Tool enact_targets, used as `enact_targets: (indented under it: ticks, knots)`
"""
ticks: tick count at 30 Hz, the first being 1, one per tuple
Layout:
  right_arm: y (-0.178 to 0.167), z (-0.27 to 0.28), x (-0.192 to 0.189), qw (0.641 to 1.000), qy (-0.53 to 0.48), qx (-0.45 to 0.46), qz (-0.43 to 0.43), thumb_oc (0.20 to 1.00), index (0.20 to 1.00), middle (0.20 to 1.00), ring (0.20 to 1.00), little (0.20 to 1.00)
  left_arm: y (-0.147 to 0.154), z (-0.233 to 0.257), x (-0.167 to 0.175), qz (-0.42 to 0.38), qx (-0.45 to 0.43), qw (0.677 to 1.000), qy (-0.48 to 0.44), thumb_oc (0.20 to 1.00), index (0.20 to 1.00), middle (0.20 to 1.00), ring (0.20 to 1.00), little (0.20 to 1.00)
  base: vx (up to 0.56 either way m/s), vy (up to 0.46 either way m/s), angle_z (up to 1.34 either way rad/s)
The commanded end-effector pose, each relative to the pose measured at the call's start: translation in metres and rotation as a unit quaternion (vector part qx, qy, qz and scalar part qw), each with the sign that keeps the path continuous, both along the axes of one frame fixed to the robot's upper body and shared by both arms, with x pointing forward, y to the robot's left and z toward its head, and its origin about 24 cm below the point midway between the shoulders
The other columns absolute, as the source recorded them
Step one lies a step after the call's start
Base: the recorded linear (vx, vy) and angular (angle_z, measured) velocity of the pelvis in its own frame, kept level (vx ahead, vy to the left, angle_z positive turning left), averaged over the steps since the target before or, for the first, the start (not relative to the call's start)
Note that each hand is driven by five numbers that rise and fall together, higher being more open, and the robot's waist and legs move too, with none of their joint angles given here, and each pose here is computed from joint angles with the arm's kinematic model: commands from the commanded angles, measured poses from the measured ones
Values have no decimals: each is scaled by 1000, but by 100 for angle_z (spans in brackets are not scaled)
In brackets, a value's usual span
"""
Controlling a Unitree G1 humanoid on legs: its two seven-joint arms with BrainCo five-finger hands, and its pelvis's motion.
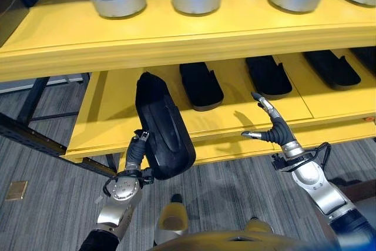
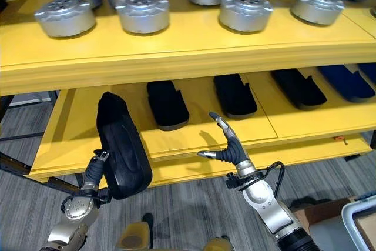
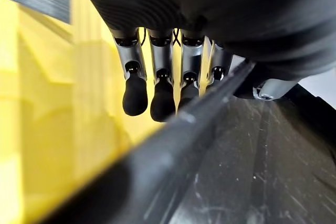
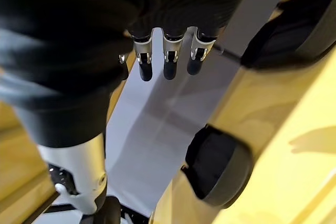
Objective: Move parts from the plastic box to the shelf.
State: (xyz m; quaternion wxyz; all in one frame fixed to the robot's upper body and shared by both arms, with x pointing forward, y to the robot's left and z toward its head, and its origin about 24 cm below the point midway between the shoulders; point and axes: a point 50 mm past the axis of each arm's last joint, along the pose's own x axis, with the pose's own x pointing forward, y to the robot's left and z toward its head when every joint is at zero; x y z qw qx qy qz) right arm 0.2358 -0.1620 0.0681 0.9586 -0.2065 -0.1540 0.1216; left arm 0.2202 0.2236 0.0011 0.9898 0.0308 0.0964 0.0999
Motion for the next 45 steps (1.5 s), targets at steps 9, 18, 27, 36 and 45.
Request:
enact_targets:
  ticks: [9,18,27,36,45]
  knots:
    - [24,36,5,994,-88,22,64,1000,1000,1000,1000,1000,13,44,11,16,22,995,-101,200,200,200,200,200,-37,233,-80]
    - [-11,36,-11,989,-141,4,-37,1000,1000,1000,1000,1000,-8,25,6,-14,-29,996,-84,200,200,200,200,200,58,46,63]
    - [-12,42,-16,986,-165,-1,-33,1000,1000,1000,1000,1000,-8,21,4,-6,-39,997,-65,200,200,200,200,200,70,-45,1]
    - [-13,47,-12,982,-185,-6,-39,1000,1000,1000,1000,1000,-6,18,3,4,-44,998,-50,200,200,200,200,200,86,-86,7]
    - [-24,52,-9,982,-178,-16,-58,1000,1000,1000,1000,1000,-17,20,12,-15,-54,997,-50,200,200,200,200,200,35,-17,19]
